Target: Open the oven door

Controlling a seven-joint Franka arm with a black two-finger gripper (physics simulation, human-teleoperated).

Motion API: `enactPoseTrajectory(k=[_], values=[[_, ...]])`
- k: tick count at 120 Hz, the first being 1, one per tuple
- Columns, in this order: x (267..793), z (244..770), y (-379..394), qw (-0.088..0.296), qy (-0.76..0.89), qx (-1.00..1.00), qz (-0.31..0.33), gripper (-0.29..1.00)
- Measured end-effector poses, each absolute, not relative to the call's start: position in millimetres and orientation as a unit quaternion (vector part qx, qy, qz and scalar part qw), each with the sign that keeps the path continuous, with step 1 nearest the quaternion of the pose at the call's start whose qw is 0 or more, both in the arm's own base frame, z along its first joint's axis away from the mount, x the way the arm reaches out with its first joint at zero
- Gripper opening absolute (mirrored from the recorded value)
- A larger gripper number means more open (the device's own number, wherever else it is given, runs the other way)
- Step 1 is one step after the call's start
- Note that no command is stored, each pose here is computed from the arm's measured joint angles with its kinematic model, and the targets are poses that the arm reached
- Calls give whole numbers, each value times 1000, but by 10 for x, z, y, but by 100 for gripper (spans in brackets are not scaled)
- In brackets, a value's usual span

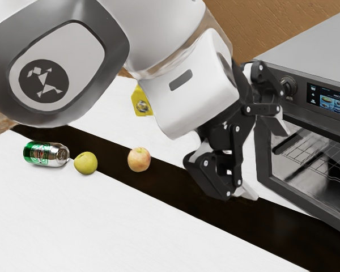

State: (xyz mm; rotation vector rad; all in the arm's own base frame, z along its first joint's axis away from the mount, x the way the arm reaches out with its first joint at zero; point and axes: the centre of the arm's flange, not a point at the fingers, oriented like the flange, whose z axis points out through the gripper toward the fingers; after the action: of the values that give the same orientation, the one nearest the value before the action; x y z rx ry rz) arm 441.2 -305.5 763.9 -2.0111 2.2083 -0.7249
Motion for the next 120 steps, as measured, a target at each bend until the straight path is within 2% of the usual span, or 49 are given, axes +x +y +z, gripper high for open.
enactPoseTrajectory(k=[28, 56, 73, 120], values=[[4624, 7620, -3061, 67, 775, -571, -261, 70], [5051, 7317, -3302, 68, 820, -504, -262, 70], [5331, 7250, -3174, 83, 825, -494, -262, 70], [5853, 6914, -2998, 86, 836, -482, -248, 70]])
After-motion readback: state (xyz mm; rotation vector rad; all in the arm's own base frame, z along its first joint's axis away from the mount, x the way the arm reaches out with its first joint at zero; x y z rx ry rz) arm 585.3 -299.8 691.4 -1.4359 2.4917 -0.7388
